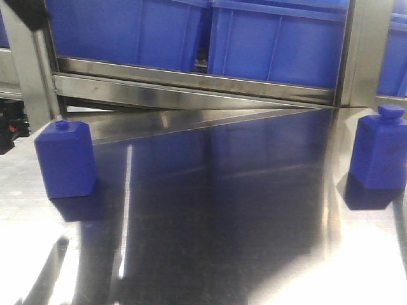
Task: Pick and sort blue part to right shelf
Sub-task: 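Close the left gripper on the blue bottle and lift it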
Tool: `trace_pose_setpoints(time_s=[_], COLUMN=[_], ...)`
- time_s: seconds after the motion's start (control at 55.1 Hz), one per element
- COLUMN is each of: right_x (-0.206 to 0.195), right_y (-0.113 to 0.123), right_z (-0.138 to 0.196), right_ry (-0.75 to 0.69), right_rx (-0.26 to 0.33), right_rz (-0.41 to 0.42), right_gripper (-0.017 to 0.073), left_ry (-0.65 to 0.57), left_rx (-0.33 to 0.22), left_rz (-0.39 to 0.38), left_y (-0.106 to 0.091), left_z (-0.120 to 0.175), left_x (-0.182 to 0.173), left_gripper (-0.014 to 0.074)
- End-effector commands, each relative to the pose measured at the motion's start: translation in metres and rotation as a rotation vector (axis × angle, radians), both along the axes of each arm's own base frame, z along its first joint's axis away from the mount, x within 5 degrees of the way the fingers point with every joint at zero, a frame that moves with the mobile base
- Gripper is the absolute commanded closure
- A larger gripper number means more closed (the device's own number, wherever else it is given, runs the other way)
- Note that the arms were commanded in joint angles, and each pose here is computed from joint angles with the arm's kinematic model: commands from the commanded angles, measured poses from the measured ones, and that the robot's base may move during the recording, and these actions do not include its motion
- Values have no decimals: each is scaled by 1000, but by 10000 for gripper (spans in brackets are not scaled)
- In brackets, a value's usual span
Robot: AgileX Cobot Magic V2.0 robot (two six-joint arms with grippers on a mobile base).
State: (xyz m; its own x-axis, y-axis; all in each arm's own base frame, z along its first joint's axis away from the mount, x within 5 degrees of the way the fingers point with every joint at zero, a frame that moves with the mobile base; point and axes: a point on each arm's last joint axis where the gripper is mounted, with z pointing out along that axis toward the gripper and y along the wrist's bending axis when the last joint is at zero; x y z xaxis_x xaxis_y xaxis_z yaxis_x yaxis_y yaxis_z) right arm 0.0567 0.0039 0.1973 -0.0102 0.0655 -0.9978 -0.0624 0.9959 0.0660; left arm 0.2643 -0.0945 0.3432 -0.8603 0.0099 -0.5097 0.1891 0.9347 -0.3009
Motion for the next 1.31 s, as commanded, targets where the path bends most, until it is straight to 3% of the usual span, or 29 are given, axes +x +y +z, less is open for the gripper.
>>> trace_pose_setpoints(time_s=[0.0, 0.163, 0.436, 0.981, 1.289], right_x=[-2, -2, -2, -2, -2], right_y=[-1, -1, -1, -1, -1], right_z=[11, 11, 11, 11, 11], right_ry=[-112, -113, -113, -113, -113], right_rx=[-4, -3, -3, -3, -2], right_rz=[-16, -16, -16, -16, -13], right_gripper=[517, 517, 517, 517, 517], left_ry=[5, 94, 194, 365, 319], left_rx=[-27, 33, 71, 183, 179], left_rz=[54, 119, 92, 102, 87], left_y=[-10, -23, -47, -48, -57], left_z=[10, -4, -32, -66, -74], left_x=[12, 30, 43, 48, 52], left_gripper=[39, 39, 39, 39, 59])
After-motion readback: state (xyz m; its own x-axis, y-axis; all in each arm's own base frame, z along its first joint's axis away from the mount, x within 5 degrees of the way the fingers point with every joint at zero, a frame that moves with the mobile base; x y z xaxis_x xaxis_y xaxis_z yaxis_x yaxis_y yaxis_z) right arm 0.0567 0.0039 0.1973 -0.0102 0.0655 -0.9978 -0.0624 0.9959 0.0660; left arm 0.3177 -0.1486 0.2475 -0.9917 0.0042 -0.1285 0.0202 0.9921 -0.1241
